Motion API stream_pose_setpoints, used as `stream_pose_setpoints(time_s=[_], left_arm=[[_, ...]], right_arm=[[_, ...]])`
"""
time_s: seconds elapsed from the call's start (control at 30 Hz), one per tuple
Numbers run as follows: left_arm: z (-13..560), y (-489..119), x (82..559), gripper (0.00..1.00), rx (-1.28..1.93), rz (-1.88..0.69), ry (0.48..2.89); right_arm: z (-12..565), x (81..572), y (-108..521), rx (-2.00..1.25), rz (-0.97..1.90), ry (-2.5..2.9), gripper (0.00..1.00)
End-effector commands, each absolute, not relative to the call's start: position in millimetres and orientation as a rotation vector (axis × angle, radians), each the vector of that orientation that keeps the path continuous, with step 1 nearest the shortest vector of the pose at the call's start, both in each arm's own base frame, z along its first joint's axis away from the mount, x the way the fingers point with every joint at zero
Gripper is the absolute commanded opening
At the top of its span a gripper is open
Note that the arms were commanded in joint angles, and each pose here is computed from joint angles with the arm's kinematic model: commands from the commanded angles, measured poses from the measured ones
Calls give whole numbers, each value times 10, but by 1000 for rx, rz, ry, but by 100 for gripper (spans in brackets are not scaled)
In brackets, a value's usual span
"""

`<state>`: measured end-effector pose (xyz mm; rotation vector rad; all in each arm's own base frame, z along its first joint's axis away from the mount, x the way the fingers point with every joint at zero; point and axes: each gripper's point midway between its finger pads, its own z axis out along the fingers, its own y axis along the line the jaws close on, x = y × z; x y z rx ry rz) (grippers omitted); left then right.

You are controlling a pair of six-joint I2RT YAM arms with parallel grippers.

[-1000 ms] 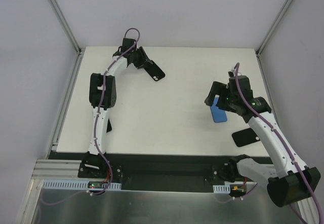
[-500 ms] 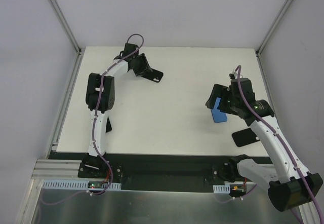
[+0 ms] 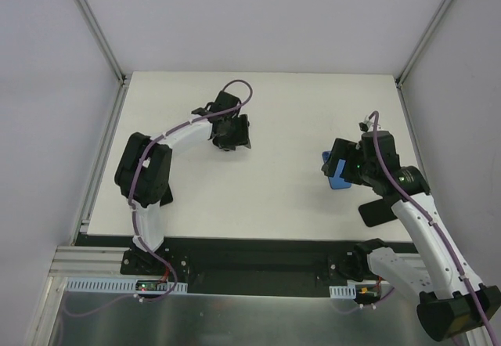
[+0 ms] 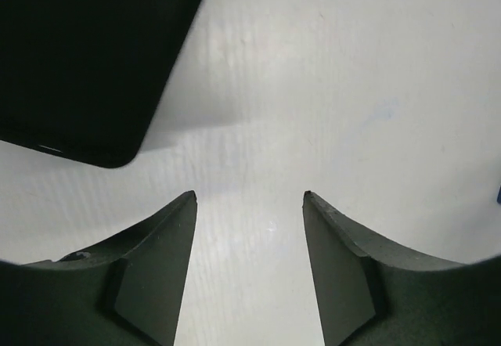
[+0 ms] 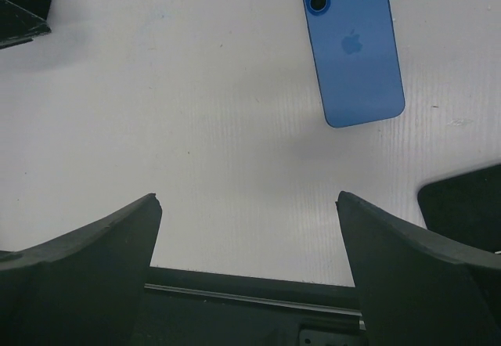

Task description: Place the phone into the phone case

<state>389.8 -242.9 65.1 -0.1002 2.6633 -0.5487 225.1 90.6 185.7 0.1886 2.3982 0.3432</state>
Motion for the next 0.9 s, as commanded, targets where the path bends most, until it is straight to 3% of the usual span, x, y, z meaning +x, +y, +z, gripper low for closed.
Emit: stream_pose_setpoints(time_s=[0.0,0.17,0.3,0.87], left_arm=[[1021,-2493,3797,57,20,-539,2575],[1337,-2142,4114,63,88,-268,2477],[1111,-1819,4435,61,165,-34,2527],[500,-1820,4650,45,388,-98,2690]], right_arm=[[1851,2170,849,187,318,2396,98],[1917,2123,833,195,330,2370,98],[1949,2086,803,198,323,2359,98],[1997,2024,782,190,316,2373,98]])
